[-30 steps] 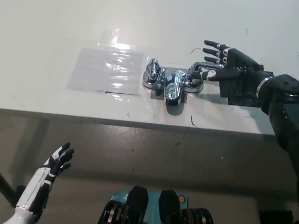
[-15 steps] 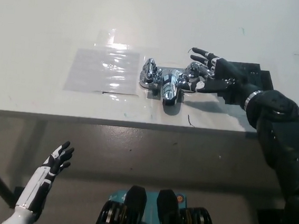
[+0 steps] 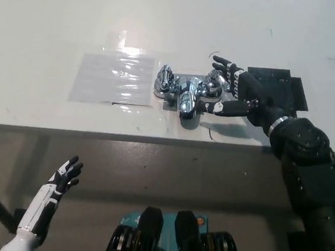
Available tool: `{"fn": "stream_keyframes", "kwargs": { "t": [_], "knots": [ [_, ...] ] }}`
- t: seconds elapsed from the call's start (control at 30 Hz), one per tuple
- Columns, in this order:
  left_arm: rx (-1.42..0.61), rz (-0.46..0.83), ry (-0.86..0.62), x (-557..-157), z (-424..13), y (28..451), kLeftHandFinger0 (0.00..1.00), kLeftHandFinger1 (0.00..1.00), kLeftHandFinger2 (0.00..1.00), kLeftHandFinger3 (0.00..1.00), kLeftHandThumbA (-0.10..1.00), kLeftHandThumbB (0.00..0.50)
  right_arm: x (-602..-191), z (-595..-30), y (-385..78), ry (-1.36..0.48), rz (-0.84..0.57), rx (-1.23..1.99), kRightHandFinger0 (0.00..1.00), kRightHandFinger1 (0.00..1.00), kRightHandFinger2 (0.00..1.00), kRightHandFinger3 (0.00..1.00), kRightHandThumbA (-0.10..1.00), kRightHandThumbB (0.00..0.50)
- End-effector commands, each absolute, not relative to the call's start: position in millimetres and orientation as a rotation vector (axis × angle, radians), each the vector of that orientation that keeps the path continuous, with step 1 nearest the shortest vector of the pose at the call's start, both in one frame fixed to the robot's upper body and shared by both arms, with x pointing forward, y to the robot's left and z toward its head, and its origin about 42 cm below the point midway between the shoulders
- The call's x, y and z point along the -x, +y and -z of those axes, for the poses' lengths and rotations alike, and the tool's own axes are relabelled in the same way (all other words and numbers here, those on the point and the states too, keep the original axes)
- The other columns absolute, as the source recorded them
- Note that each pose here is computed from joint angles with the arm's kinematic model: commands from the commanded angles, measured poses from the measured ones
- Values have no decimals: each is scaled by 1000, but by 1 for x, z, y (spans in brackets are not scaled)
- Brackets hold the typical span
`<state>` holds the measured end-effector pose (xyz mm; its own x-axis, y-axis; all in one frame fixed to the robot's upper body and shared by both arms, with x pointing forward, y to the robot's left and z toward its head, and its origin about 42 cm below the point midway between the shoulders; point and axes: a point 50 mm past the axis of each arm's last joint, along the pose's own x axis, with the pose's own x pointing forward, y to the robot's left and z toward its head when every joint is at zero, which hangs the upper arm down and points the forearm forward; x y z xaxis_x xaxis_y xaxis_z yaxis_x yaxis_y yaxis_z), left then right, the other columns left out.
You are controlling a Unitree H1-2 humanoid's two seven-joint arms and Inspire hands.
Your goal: The faucet is at the center of the desk and the robot turn off the faucet by turning the right faucet handle using the right hand
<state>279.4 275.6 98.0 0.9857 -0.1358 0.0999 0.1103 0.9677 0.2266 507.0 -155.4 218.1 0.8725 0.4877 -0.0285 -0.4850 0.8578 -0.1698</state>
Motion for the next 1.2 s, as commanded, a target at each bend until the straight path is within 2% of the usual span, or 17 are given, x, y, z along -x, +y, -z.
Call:
{"fn": "stream_keyframes", "kwargs": {
  "t": [0.0, 0.03, 0.1, 0.17, 0.2, 0.23, 0.27, 0.37, 0.67, 1.17],
  "knots": [
    [-223, 153, -174, -285, -112, 278, 1000, 1000, 1000, 1000, 1000, 423, -484, -258, -64, -202, -657, 188, 1000, 1000, 1000, 1000, 1000, 436],
    [-225, 152, -173, -286, -112, 278, 1000, 1000, 1000, 1000, 1000, 429, -484, -258, -62, -216, -610, 225, 1000, 1000, 1000, 1000, 1000, 465],
    [-228, 150, -174, -286, -113, 278, 1000, 1000, 1000, 1000, 1000, 428, -481, -259, -59, -237, -518, 296, 1000, 1000, 1000, 1000, 1000, 468],
    [-242, 149, -174, -287, -114, 279, 1000, 1000, 1000, 1000, 1000, 426, -476, -258, -53, -291, -369, 366, 1000, 1000, 1000, 1000, 1000, 375],
    [-239, 150, -172, -287, -114, 279, 1000, 1000, 1000, 1000, 1000, 433, -474, -256, -49, -305, -300, 407, 1000, 1000, 1000, 1000, 1000, 353],
    [-231, 150, -171, -287, -114, 278, 1000, 1000, 1000, 1000, 1000, 441, -470, -254, -46, -334, -237, 432, 1000, 1000, 1000, 1000, 1000, 307],
    [-227, 151, -171, -286, -113, 278, 1000, 1000, 1000, 1000, 1000, 441, -467, -252, -42, -362, -182, 460, 1000, 1000, 1000, 1000, 1000, 234],
    [-229, 151, -174, -286, -114, 278, 1000, 1000, 1000, 1000, 1000, 436, -462, -248, -33, -405, -83, 496, 1000, 1000, 1000, 1000, 1000, 173],
    [-238, 156, -179, -288, -116, 279, 1000, 1000, 1000, 1000, 1000, 425, -459, -252, -17, -481, 46, 504, 1000, 1000, 1000, 1000, 1000, 136],
    [-235, 150, -170, -287, -117, 280, 1000, 1000, 1000, 1000, 1000, 421, -460, -254, -15, -459, 152, 441, 1000, 1000, 1000, 1000, 1000, 132]
  ]
}}
